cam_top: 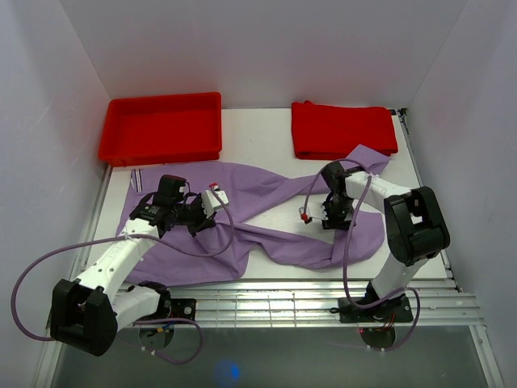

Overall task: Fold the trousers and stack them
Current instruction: Flatten the trousers out

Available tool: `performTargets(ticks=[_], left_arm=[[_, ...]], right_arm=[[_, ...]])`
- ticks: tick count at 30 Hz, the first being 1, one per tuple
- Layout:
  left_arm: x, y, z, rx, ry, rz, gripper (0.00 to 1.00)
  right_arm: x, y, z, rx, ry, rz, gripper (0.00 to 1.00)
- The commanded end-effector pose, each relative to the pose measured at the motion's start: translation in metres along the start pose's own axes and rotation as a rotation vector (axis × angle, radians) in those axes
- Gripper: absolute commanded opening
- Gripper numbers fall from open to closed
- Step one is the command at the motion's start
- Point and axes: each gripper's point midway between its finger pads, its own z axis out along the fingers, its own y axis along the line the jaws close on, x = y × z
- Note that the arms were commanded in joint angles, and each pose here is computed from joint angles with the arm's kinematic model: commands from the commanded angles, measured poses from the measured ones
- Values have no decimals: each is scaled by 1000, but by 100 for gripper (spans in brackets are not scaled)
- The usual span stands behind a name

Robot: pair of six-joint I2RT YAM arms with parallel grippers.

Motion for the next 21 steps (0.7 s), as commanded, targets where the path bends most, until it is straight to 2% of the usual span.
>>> performTargets(ticks=[1, 2, 3, 8, 10, 13, 16, 18, 20, 21], left_arm=[[-14, 4, -2, -2, -39, 2, 0], [-13, 5, -1, -4, -36, -2, 0], [-13, 6, 0, -9, -35, -4, 0], [-13, 14, 3, -39, -29, -38, 0], [-15, 18, 4, -54, -35, -55, 0], [-18, 25, 6, -79, -44, -85, 0], [-19, 31, 10, -80, -33, -147, 0], [-21, 34, 11, -69, -38, -191, 0], [-14, 38, 16, -59, -15, -274, 0], [-16, 42, 16, -59, -16, -293, 0]], right_arm=[[5, -20, 5, 58, 50, -200, 34], [5, -24, 3, 69, 54, -188, 13], [6, -26, -1, 78, 55, -148, 8], [12, -58, -62, 261, -7, -47, 8], [25, -73, -95, 359, -70, 25, 8], [55, -69, -134, 444, -129, 128, 8], [82, -35, -163, 514, -139, 177, 8], [90, 5, -137, 440, -117, 144, 8], [87, 36, -139, 487, -79, 56, 8], [85, 62, -109, 428, -80, 48, 8]])
